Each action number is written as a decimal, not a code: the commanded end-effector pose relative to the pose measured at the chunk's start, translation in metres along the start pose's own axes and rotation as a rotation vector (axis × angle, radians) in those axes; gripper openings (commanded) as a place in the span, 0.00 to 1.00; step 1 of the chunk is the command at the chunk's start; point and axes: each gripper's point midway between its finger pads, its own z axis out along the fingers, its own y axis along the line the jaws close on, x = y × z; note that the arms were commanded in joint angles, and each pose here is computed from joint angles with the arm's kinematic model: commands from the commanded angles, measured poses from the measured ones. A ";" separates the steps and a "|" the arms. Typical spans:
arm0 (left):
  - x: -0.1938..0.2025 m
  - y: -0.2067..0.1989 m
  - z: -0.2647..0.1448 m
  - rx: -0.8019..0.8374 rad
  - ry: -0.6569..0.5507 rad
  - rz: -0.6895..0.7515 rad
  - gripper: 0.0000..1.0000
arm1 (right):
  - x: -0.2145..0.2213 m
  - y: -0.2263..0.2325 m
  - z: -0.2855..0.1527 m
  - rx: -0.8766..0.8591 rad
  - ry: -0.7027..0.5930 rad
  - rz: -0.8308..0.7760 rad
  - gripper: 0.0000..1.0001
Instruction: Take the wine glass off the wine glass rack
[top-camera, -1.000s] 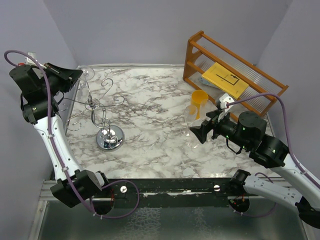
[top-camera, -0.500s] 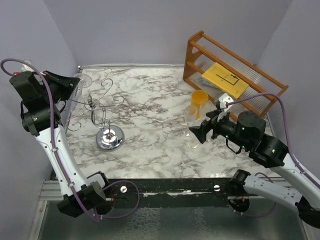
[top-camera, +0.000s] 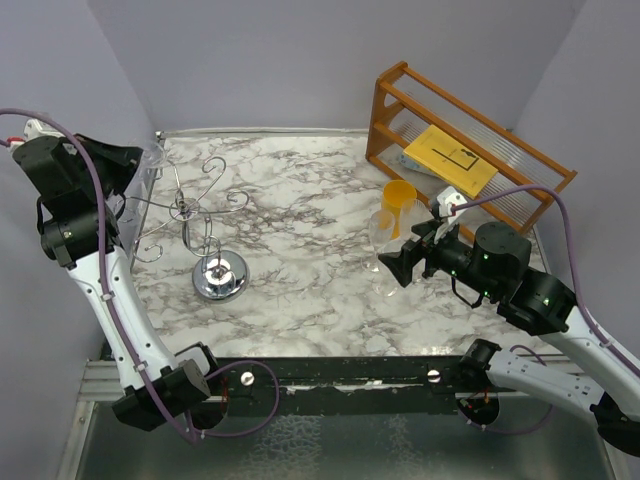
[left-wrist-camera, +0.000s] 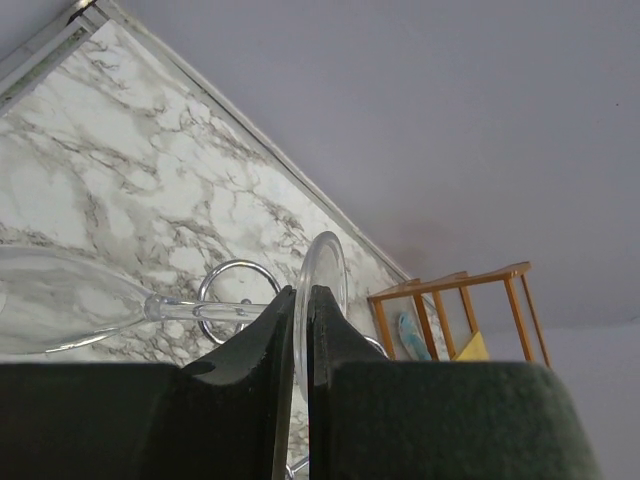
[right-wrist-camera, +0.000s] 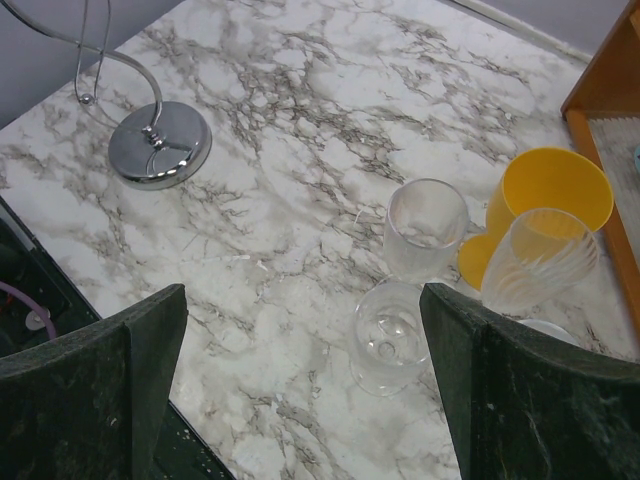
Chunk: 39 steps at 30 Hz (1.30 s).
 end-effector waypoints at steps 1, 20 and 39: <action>-0.033 -0.037 -0.003 0.124 -0.103 0.096 0.00 | -0.015 -0.001 -0.001 0.009 -0.048 -0.001 1.00; -0.011 -0.192 -0.091 0.896 -0.023 0.129 0.00 | -0.057 0.043 0.018 -0.194 -0.149 0.128 1.00; 0.063 -0.233 -0.199 1.393 0.514 -0.471 0.00 | -0.123 0.082 0.015 -0.397 -0.274 0.525 1.00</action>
